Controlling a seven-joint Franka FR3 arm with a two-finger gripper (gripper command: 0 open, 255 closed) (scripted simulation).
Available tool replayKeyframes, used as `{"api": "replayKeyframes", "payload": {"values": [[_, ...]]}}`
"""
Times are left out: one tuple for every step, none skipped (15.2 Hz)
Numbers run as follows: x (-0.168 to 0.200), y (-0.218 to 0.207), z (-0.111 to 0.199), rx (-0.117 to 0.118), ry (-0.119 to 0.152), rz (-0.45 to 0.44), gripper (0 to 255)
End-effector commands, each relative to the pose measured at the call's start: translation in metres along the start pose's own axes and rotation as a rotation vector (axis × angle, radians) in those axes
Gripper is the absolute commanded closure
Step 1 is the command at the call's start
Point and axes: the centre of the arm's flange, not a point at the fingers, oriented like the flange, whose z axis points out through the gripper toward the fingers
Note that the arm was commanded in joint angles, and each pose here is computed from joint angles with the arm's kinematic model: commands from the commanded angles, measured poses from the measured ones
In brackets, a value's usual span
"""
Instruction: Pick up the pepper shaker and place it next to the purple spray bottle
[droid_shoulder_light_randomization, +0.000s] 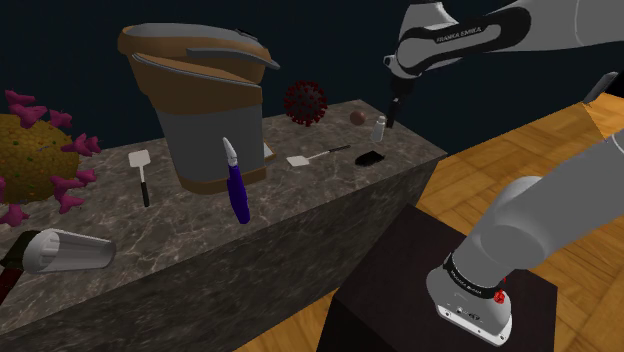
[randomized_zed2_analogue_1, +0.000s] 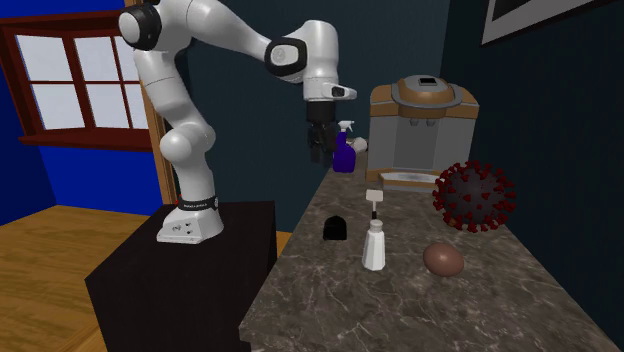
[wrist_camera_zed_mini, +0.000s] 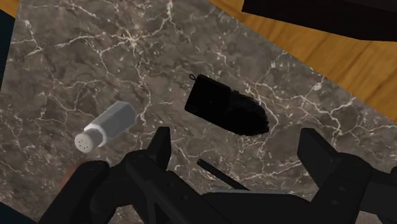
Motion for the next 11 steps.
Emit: {"api": "replayKeyframes", "payload": {"values": [[0.006, 0.024, 0.012, -0.001, 0.006, -0.009, 0], [0.010, 0.035, 0.018, -0.001, 0.009, -0.013, 0], [0.013, 0.046, 0.024, 0.000, 0.012, -0.017, 0], [0.017, 0.057, 0.030, 0.000, 0.015, -0.021, 0], [0.021, 0.068, 0.036, 0.001, 0.018, -0.025, 0], [0.024, 0.079, 0.042, 0.001, 0.021, -0.029, 0], [0.028, 0.090, 0.048, 0.001, 0.024, -0.033, 0], [0.032, 0.101, 0.054, 0.002, 0.027, -0.037, 0], [0.036, 0.112, 0.060, 0.002, 0.030, -0.041, 0], [0.040, 0.123, 0.067, 0.003, 0.034, -0.045, 0], [0.044, 0.134, 0.073, 0.003, 0.037, -0.049, 0]]}}
